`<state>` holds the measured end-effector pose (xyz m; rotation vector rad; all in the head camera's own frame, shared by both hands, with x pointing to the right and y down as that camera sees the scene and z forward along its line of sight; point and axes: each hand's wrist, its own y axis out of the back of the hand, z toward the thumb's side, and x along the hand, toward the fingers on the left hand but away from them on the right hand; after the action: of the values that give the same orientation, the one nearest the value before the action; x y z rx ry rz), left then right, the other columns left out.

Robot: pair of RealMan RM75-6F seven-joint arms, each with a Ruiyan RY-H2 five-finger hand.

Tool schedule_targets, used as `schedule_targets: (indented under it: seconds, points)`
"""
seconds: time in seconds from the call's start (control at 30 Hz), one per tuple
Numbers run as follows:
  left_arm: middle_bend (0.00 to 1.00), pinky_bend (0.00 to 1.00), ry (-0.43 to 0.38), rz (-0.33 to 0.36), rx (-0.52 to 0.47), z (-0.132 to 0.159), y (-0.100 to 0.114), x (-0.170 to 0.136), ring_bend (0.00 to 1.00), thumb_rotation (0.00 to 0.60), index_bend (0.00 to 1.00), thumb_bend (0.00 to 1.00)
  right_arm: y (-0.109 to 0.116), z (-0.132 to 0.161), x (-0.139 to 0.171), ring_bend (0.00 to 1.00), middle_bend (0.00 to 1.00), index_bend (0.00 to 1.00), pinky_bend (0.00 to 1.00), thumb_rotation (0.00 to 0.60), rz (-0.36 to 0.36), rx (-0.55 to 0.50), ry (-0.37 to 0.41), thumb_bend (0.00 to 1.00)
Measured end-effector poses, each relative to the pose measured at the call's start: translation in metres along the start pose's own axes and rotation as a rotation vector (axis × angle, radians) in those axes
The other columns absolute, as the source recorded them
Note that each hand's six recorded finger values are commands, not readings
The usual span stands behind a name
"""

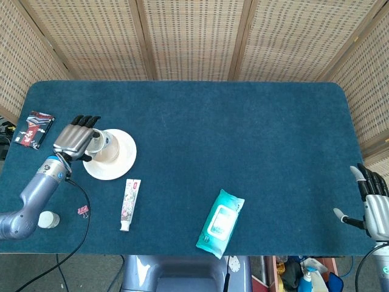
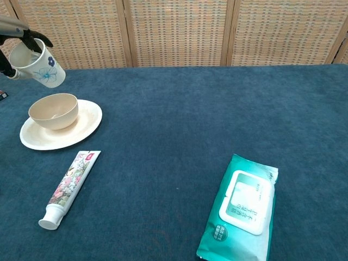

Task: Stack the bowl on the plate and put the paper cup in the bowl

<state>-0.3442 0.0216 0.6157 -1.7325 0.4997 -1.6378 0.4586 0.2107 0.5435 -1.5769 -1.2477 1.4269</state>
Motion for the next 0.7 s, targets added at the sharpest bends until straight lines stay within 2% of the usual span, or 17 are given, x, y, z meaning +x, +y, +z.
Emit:
schedule_targets:
  seconds: [0.27, 0.7]
  points:
    - [0.06, 0.03, 0.058, -0.081, 0.028, -0.017, -0.018, 0.006, 0.0, 0.6, 0.71, 0.43, -0.001, 0.0, 0.0, 0.0, 0.0, 0.0, 0.0, 0.6, 0.001, -0.002, 0.002, 0.15]
    - [0.02, 0.01, 0.091, -0.101, 0.059, -0.016, -0.044, 0.023, 0.0, 0.6, 0.71, 0.43, 0.0, 0.0, -0.001, 0.0, 0.0, 0.0, 0.0, 0.6, -0.003, -0.007, 0.005, 0.15]
